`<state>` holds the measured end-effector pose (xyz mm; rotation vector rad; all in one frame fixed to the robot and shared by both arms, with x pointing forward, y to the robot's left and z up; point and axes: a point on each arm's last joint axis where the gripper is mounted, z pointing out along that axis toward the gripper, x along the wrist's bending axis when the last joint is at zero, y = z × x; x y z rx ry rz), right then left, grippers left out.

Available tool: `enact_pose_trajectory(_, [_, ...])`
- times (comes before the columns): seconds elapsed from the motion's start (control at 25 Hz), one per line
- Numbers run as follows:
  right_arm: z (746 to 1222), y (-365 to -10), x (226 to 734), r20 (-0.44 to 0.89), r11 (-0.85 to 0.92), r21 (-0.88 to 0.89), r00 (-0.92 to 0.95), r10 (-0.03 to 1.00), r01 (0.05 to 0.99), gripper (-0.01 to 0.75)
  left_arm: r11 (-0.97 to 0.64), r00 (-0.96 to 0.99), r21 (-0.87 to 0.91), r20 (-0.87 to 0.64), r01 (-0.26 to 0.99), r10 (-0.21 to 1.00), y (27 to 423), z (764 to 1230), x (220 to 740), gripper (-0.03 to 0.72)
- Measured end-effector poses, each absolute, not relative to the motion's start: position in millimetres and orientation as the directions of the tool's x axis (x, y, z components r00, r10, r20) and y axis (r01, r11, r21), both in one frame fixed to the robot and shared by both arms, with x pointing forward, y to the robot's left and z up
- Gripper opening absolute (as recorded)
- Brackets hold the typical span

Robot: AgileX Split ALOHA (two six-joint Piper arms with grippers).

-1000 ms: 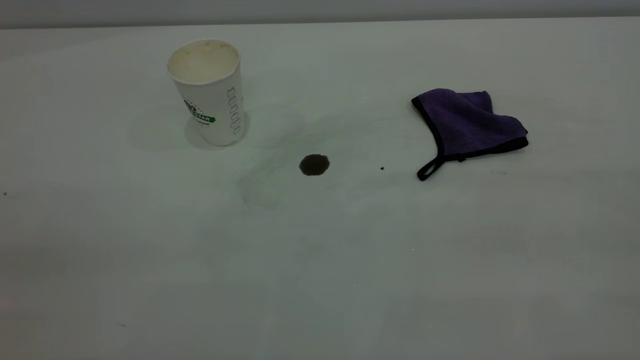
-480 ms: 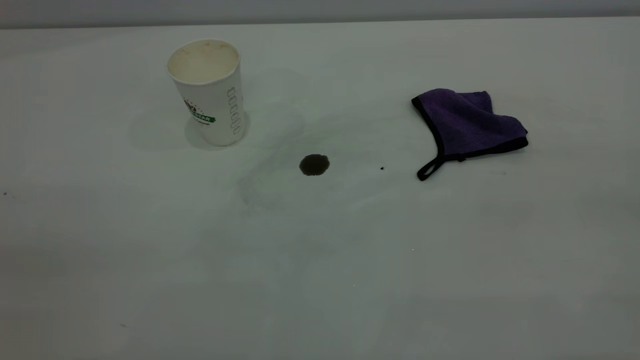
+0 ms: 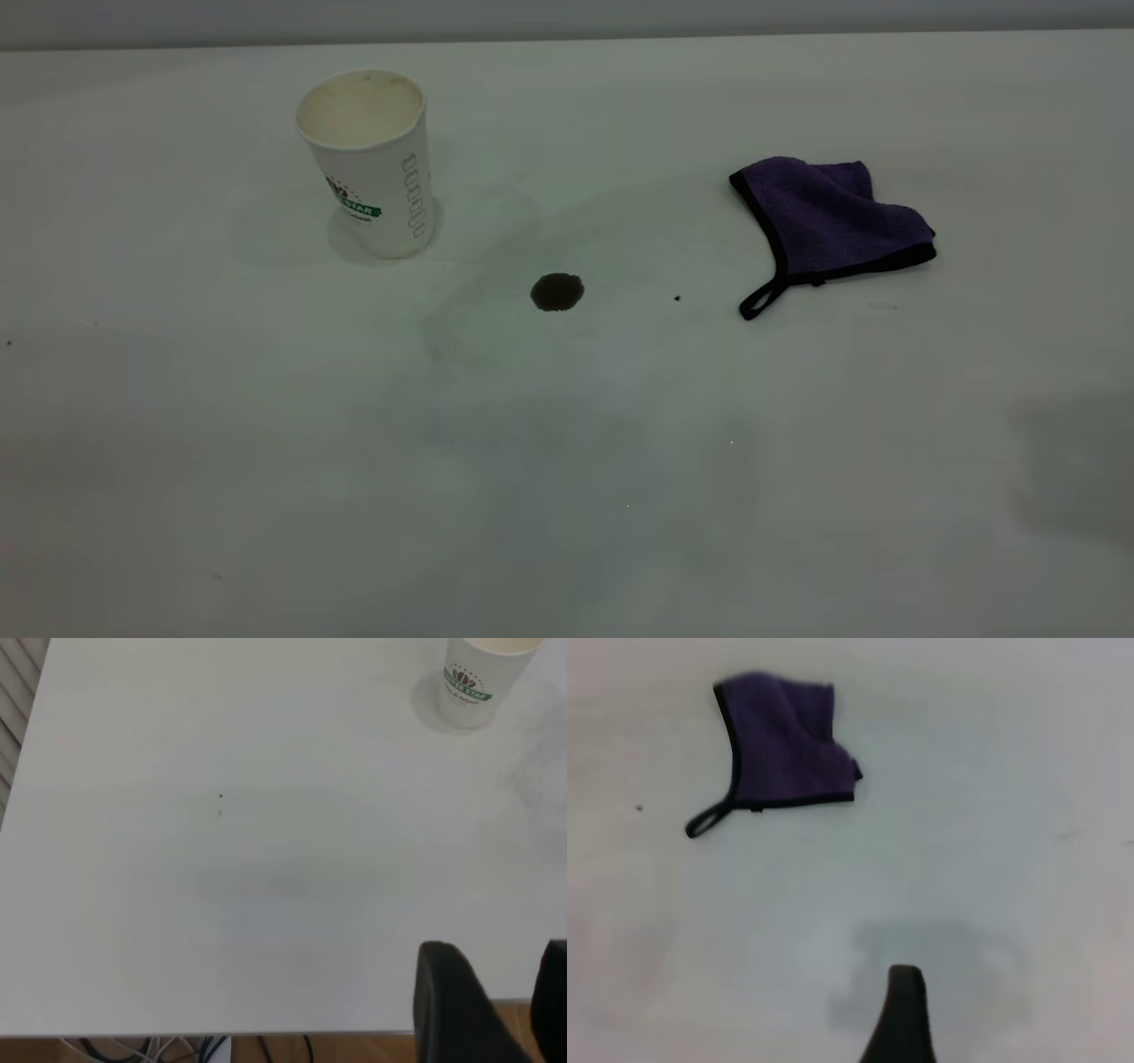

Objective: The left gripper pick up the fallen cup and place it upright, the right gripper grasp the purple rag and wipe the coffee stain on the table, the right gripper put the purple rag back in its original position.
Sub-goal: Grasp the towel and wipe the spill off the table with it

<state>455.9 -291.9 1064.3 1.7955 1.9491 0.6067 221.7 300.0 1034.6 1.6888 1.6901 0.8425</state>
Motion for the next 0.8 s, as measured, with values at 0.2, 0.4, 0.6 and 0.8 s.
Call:
enact_pose_trajectory(0.2, [997,-278,521,-0.039,0.161,0.518,-0.165,0.985,0.840,0.728,-0.010,-0.012,0.785,0.022,0.620,1.000,300,1035,222,0.291])
enact_pose_trajectory(0.4, [933,-251,573,-0.045,0.258,0.420,-0.265,0.963,0.870,0.728,-0.010,-0.012,0.785,0.022,0.620,1.000,300,1035,222,0.291])
enact_pose_trajectory(0.6, [876,-222,621,-0.036,0.355,0.293,-0.361,0.932,0.888,0.728,-0.010,-0.012,0.785,0.022,0.620,1.000,300,1035,222,0.291])
enact_pose_trajectory(0.8, [837,-206,660,-0.021,0.421,0.211,-0.426,0.904,0.882,0.727,-0.010,-0.012,0.785,0.022,0.620,1.000,300,1035,222,0.291])
